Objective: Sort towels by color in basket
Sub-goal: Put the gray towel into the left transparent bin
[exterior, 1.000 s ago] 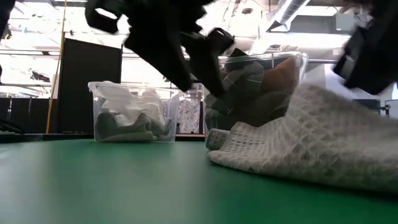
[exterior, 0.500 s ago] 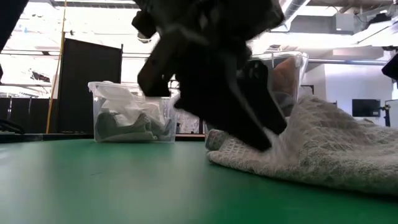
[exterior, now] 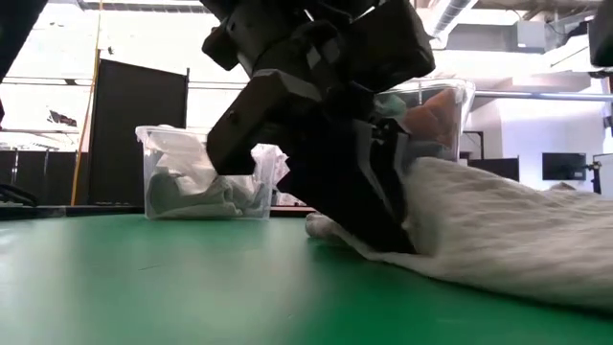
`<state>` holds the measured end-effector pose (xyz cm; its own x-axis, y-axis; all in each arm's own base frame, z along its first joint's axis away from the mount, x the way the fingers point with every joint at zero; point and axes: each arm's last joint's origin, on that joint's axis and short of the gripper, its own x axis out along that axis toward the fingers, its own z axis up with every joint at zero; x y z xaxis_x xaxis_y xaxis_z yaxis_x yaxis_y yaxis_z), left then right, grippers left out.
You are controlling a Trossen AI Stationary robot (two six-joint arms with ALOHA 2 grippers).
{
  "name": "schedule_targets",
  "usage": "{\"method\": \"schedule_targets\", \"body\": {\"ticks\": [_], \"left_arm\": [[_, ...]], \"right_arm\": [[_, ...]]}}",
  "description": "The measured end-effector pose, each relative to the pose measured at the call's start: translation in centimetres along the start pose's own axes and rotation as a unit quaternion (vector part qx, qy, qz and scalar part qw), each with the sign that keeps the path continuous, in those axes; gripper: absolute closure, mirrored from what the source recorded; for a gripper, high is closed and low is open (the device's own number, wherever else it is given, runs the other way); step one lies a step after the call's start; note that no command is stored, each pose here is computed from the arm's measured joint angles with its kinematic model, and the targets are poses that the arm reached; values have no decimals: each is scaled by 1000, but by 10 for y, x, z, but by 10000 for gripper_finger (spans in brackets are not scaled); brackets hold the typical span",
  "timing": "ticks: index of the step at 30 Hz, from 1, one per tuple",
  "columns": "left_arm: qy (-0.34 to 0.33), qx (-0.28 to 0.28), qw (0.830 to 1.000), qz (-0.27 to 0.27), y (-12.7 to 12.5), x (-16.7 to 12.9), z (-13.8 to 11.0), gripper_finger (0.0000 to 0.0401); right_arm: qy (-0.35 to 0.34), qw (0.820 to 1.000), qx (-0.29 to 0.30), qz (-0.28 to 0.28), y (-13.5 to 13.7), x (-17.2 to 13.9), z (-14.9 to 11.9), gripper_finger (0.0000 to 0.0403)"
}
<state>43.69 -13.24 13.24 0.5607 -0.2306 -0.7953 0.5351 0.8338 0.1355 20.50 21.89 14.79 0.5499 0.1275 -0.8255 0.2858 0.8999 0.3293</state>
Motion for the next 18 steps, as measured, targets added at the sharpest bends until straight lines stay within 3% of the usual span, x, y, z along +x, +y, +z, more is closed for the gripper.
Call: {"method": "schedule_targets", "body": {"ticks": [5,9,14,18], "left_arm": [[49,8,999,-22,-3,-1,-10,379],[87,10,996,-32,-5,-2,-17,386],[142,7,989,-48,-8,-5,-27,392],[191,6,980,-54,-10,-18,-32,394]], "right_arm": [[35,991,36,-126,-27,-9,-3,154],[9,974,51,-219,-46,-22,2,154],[-51,941,84,-323,-69,-44,9,155],[-74,917,104,-377,-81,-56,13,155]]}}
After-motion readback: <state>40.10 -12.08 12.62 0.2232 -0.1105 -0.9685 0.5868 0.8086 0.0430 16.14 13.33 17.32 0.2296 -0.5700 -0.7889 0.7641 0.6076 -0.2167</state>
